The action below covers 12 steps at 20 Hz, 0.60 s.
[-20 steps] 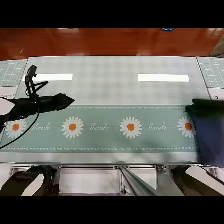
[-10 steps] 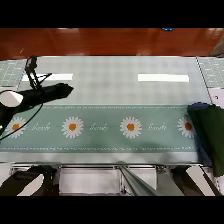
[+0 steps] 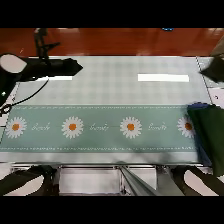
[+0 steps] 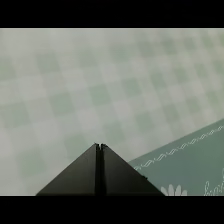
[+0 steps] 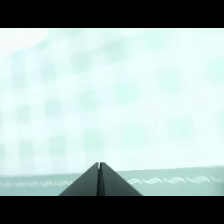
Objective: Fold the shirts.
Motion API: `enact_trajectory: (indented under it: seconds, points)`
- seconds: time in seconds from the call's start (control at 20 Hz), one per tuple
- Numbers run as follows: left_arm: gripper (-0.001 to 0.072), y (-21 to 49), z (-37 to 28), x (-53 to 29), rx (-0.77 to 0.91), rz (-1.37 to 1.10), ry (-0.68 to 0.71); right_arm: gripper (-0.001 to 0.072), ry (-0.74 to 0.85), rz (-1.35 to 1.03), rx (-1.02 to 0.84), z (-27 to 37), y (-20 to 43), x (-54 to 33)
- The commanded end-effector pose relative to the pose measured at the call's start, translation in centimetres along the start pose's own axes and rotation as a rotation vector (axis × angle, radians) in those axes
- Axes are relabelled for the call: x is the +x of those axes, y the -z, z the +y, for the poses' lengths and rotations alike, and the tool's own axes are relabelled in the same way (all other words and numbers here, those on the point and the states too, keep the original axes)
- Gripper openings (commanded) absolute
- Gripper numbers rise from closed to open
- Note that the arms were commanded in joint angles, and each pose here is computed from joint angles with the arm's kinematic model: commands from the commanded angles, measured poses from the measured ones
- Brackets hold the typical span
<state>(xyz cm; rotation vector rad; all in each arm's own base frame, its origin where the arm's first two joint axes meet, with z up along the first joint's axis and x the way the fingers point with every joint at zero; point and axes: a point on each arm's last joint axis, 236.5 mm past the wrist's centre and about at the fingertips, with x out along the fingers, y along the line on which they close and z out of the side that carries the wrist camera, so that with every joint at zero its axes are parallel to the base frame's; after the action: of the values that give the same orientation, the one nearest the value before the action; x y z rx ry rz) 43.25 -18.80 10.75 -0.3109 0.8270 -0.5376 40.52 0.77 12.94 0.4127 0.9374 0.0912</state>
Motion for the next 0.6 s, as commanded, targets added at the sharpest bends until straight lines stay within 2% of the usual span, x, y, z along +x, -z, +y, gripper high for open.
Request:
enact_trajectory:
  seconds: [0.0,0.05,0.15,0.55]
  points:
    - [0.0031,5.1,6.6,0.8,-0.167,0.234,-0.249,0.0015,0.174,0.200,-0.301,3.9,4.7,8.7]
    - [0.0031,7.2,7.4,0.5,-0.185,0.314,-0.259,0.0015,0.241,0.292,-0.274,2.4,6.4,9.8]
    - [0.0031,8.9,7.5,0.0,-0.147,0.380,-0.254,0.0016,0.265,0.385,-0.256,1.4,8.4,10.6]
    - [0.0032,8.5,7.3,0.2,-0.151,0.361,-0.245,0.0017,0.270,0.369,-0.264,1.4,8.0,10.0]
